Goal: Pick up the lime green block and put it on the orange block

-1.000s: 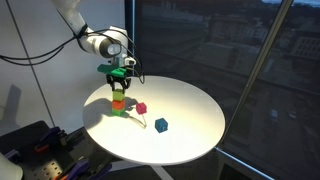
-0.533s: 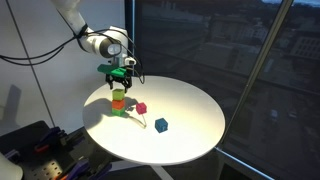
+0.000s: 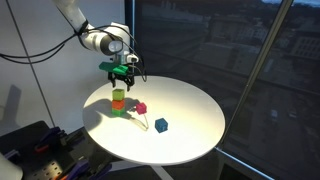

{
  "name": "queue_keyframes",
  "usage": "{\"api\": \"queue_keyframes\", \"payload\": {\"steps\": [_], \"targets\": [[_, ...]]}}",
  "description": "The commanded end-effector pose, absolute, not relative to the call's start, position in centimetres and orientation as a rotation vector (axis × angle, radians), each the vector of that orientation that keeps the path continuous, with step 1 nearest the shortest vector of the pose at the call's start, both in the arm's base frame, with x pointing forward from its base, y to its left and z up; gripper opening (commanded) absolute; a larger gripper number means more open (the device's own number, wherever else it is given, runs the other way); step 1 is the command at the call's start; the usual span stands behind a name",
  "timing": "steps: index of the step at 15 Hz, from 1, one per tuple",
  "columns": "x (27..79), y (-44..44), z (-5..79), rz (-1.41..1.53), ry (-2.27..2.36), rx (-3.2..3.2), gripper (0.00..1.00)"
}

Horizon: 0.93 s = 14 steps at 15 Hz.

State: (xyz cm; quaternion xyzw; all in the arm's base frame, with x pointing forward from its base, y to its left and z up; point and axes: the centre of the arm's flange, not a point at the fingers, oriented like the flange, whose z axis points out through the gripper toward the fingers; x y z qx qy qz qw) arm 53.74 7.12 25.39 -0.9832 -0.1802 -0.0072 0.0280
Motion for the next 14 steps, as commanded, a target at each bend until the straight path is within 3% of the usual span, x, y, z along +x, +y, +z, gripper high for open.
{"api": "queue_keyframes", "payload": {"steps": [1,14], "targets": [[52.0,5.5,27.8,-0.050,-0.509,-3.037,1.00],[46.8,-0.9,31.4,-0.119,-0.140,-3.077,1.00]]}}
